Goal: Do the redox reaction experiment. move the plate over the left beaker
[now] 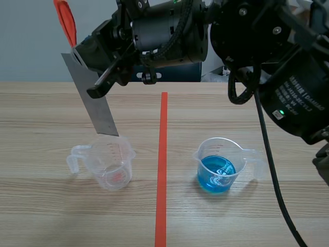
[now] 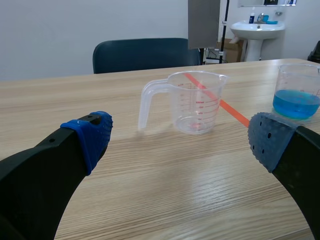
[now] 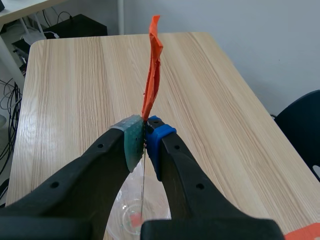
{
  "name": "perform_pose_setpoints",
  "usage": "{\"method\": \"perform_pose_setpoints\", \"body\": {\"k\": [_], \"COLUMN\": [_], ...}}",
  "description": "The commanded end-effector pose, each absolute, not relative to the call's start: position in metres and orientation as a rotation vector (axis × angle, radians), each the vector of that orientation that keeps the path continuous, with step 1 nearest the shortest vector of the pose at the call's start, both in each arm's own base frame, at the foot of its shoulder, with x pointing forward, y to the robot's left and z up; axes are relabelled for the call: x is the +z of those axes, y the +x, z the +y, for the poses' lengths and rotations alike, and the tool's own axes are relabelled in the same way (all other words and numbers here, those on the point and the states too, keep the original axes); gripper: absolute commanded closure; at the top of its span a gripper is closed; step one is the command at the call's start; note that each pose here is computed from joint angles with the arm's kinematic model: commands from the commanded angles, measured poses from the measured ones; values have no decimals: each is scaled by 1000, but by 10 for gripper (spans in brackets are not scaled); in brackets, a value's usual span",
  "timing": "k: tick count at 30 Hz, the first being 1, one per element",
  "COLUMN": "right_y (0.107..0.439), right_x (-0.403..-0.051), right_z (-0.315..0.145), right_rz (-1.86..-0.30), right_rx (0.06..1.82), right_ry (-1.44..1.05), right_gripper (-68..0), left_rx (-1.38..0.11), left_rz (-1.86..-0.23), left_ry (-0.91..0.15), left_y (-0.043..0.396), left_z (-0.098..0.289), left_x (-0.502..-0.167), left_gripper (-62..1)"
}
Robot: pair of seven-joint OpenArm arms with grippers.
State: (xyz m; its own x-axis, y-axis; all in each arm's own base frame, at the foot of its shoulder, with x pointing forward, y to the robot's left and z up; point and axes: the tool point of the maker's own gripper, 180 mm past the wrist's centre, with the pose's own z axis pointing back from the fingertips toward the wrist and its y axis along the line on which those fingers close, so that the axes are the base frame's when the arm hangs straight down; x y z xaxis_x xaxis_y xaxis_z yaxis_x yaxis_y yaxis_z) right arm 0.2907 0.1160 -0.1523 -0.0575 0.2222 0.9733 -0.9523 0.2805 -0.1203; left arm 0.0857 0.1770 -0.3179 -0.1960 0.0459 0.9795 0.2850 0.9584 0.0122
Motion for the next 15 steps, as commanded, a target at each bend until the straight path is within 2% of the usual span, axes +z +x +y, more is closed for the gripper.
{"method": "perform_pose_setpoints", "body": {"k": [1, 15], "right_y": [295, 290], "right_x": [-140, -136], "right_z": [112, 107], "right_rz": [-1283, -1298], "right_rx": [1141, 1089], "right_ry": [799, 890], "right_gripper": [-6, -6], "left_rx": [-224, -225], "left_rz": [-1824, -1828], "left_ry": [-255, -254], "left_y": [87, 88], "left_z": [178, 178], "left_x": [-305, -305], "left_gripper": [-572, -572]}}
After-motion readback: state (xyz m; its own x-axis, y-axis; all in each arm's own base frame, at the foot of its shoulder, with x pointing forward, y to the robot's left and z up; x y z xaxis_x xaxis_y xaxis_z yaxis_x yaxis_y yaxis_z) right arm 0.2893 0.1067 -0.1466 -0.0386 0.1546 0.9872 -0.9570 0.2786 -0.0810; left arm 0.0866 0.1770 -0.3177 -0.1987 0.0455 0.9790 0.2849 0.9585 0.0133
